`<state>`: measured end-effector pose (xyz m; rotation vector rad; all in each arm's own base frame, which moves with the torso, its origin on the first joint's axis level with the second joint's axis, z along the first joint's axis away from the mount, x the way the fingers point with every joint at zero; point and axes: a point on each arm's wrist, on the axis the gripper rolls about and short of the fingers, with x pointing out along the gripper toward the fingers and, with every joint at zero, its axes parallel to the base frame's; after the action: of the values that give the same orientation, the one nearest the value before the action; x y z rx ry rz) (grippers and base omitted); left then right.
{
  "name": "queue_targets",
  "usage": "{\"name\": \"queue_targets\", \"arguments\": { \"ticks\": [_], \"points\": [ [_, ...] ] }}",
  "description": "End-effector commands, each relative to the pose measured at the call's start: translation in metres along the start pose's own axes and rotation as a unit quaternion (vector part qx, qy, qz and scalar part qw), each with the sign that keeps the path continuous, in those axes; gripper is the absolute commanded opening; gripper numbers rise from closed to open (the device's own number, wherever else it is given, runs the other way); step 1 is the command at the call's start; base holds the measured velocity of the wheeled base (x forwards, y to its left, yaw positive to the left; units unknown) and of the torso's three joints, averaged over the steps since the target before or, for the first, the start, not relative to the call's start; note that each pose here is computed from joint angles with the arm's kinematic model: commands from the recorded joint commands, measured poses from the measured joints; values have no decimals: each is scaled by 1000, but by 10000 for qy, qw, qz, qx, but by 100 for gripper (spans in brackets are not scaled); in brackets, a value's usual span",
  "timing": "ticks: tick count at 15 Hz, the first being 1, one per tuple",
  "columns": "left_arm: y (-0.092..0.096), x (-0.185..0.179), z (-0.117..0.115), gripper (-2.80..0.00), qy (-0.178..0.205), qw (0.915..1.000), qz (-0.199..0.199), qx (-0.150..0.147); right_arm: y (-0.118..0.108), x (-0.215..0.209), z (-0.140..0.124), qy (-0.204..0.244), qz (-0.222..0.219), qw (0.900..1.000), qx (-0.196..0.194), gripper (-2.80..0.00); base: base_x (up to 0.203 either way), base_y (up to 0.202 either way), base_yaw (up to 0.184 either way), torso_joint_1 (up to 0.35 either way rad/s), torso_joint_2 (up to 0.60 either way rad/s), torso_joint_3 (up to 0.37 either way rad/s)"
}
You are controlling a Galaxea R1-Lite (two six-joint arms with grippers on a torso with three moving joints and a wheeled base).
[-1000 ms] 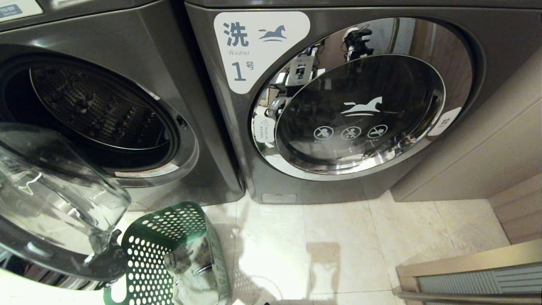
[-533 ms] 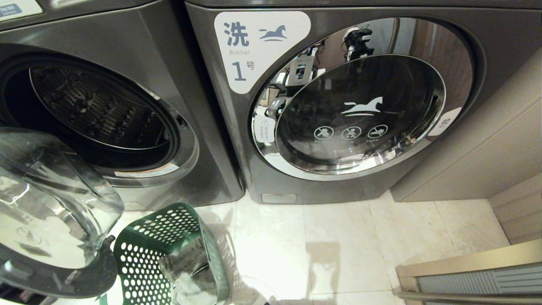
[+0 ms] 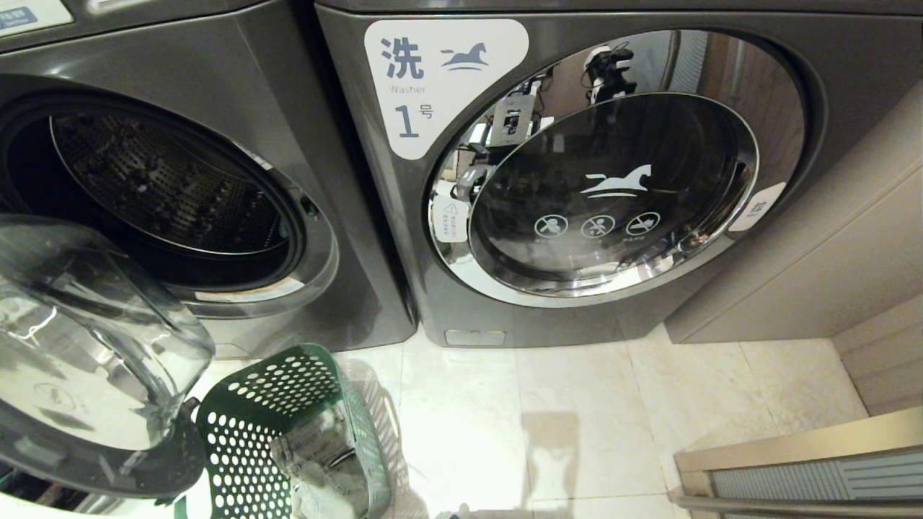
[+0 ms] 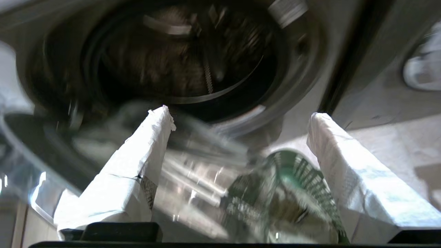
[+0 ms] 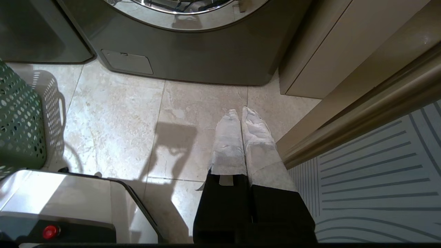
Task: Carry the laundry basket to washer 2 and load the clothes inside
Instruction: Open the lid of the washing machine
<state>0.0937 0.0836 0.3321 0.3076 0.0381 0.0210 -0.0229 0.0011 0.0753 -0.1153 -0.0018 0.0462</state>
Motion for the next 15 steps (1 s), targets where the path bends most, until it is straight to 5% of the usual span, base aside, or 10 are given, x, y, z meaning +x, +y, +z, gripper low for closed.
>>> {"name": "queue_targets", "arguments": {
  "ticks": [1,8,9,11,13,15],
  "points": [
    [6,11,-8,0,331,9990,268,-112,0,0,0,3,7,10000,-6,-280,0,0,0,0,0,0],
    [-8,39,3,0,618,9957,681,121,0,0,0,3,7,10000,-6,-280,0,0,0,0,0,0],
    [-8,42,5,-280,636,9950,753,134,0,0,0,3,0,10000,-6,-280,0,0,0,0,0,0],
    [-7,52,4,-280,689,9954,652,154,0,0,0,3,2,10000,-6,-280,0,0,0,0,0,0],
    [-8,57,5,-280,678,9949,545,515,0,0,0,3,4,10000,-6,-280,0,0,0,0,0,0],
    [-5,59,6,-280,819,9906,867,671,0,0,0,3,7,10000,-6,-280,0,0,0,0,0,0]
  ]
}}
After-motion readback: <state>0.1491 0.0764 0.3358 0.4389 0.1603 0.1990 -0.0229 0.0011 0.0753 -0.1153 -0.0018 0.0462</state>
